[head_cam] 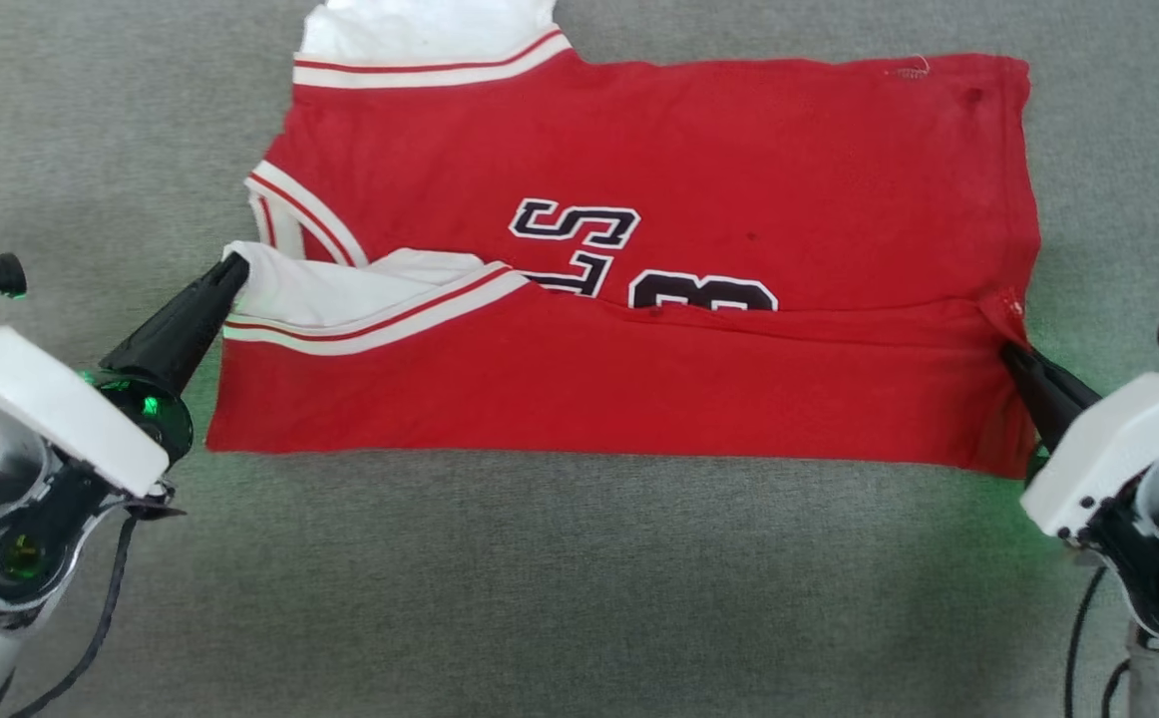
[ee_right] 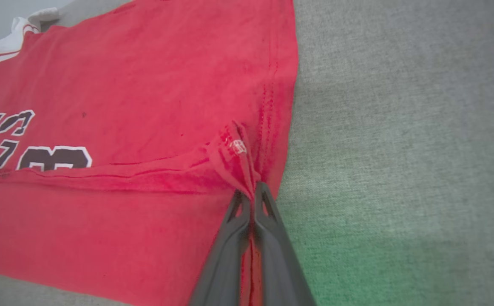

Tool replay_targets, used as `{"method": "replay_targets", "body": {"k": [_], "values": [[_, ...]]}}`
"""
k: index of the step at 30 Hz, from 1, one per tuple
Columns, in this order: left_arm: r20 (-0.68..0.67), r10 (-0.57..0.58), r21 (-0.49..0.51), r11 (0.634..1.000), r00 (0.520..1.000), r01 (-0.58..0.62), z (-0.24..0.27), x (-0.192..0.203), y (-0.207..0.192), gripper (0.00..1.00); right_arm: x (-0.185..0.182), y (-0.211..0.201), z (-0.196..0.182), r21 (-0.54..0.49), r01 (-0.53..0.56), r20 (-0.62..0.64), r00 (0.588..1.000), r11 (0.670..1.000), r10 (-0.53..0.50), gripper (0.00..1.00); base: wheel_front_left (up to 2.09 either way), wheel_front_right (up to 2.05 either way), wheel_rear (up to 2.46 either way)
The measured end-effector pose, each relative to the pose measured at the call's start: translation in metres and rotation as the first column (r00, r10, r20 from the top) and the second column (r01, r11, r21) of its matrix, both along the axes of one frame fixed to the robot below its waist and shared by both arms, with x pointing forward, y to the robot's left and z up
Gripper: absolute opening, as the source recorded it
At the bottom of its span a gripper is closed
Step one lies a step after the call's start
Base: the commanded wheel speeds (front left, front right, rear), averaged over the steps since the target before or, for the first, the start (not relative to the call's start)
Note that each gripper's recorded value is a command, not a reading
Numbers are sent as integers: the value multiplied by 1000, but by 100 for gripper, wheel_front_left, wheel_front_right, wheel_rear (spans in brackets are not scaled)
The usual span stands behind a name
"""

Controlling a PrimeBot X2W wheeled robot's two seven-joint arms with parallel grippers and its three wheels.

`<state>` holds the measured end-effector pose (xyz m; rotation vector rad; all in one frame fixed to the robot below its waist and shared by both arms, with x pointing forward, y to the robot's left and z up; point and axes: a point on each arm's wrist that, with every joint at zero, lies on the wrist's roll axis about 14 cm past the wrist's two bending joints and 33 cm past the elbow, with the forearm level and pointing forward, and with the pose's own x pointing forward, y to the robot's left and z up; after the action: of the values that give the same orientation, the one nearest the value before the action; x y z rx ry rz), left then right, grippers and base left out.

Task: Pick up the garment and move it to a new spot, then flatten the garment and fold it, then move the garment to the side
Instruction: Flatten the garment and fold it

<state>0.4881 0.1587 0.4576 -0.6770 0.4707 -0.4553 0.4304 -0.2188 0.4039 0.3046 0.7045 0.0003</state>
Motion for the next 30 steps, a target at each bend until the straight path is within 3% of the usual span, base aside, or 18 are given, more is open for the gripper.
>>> {"method": "replay_targets", "body": {"k": [7, 8, 9, 14, 18, 25, 30], "values": [[-61, 11, 89, 996, 998, -5, -36, 10, 7, 0, 1, 2, -15, 2, 16, -2, 1000, 1000, -16, 0, 0, 0, 0], [-49, -10, 140, 990, 999, 16, -39, 10, 8, 96, 4, 3, -13, -8, 15, 20, 1000, 1000, -15, 80, 0, 0, 0], [-33, -20, 179, 984, 999, 25, -39, 10, 11, 100, 6, 1, -10, -17, 19, 38, 999, 1000, -19, 100, 0, 0, 0], [69, -96, 375, 925, 993, 63, -25, 12, 31, 100, 10, -4, 7, -52, 22, 102, 995, 998, -16, 100, 0, 0, 0], [83, -176, 471, 874, 981, 117, -13, 2, 39, 100, 9, -11, 26, -77, 32, 159, 987, 997, -20, 100, 0, 0, 0], [-198, -336, 475, 789, 921, 390, -35, -53, 26, 100, 2, -15, 40, -99, 32, 181, 983, 995, -14, 100, 0, 0, 0], [-343, -315, 443, 776, 885, 448, -61, -60, 33, 100, -2, -13, 38, -98, 27, 169, 986, 995, -10, 100, 0, 0, 0]]}}
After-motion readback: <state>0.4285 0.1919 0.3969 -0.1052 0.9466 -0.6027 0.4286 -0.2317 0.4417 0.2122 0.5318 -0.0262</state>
